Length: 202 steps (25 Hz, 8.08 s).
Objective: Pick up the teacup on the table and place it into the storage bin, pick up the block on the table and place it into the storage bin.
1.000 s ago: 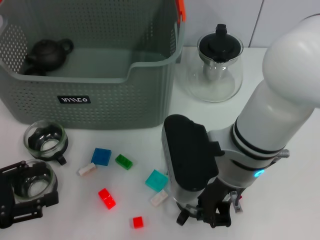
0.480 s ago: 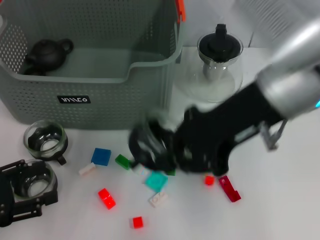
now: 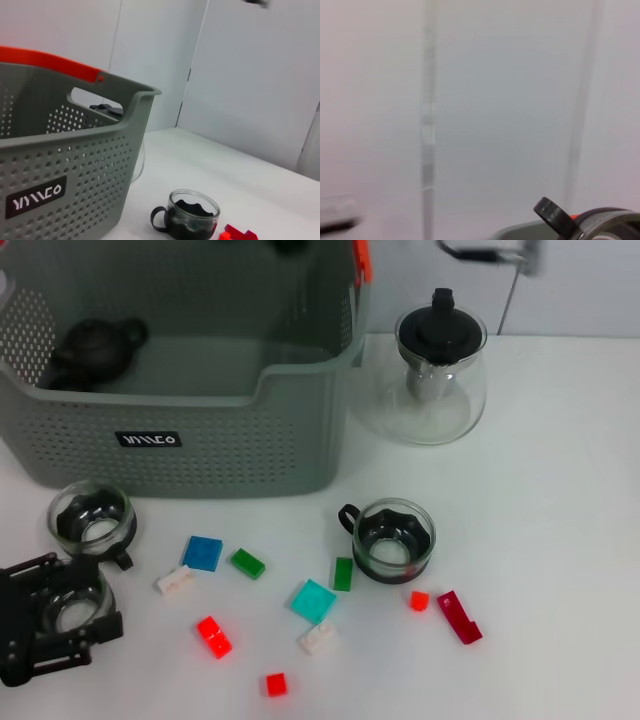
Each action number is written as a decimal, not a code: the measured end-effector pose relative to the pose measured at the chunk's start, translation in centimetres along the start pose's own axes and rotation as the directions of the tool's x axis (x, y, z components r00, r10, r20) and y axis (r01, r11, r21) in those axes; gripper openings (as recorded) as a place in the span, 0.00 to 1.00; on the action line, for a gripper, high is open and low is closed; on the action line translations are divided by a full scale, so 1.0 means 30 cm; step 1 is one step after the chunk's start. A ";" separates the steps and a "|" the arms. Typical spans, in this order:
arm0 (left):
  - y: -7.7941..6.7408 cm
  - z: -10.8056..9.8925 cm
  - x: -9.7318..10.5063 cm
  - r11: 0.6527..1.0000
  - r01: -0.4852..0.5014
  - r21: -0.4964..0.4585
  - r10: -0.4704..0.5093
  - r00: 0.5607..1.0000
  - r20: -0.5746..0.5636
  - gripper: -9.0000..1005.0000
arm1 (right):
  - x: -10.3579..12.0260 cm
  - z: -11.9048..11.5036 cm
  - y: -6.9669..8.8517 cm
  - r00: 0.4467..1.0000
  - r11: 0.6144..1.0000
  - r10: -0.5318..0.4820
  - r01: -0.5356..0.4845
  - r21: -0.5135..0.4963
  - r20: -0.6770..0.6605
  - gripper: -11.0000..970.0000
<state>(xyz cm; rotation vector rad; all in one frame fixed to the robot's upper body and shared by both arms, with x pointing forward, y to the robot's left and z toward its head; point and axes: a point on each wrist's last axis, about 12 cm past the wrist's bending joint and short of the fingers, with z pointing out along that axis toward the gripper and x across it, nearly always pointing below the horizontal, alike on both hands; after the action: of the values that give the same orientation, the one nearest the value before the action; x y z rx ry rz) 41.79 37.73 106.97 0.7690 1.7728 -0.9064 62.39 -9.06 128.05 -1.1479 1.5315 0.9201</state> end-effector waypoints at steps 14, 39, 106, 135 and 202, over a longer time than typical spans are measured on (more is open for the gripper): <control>-0.017 0.023 0.018 0.999 0.029 0.015 -0.029 0.999 0.020 0.79 | 0.093 0.400 -0.151 0.959 0.928 0.091 0.015 0.371 -0.269 0.06; 0.003 0.063 -0.005 0.999 0.014 0.036 -0.015 0.999 0.034 0.79 | 0.227 0.367 -0.135 0.912 0.927 0.222 -0.087 0.366 -0.344 0.17; -0.035 0.090 -0.006 0.980 -0.030 0.197 0.034 0.999 -0.015 0.79 | 0.427 0.012 0.152 0.557 0.975 -0.221 0.113 -0.190 -0.800 0.73; -0.031 0.082 0.003 0.988 -0.020 0.154 0.020 1.000 -0.001 0.79 | 0.527 0.039 0.099 0.553 0.996 -0.081 0.026 -0.081 -0.829 0.28; -0.021 0.112 0.022 0.994 0.004 0.105 -0.006 1.000 0.020 0.79 | 0.235 0.346 -0.125 0.891 0.952 0.162 -0.028 0.304 -0.424 0.07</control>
<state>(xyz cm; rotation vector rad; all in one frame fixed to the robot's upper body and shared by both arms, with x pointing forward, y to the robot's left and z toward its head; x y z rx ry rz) 42.63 34.62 105.64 0.8198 1.7212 -1.0139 68.11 -1.95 118.66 -1.1199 2.0355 0.4810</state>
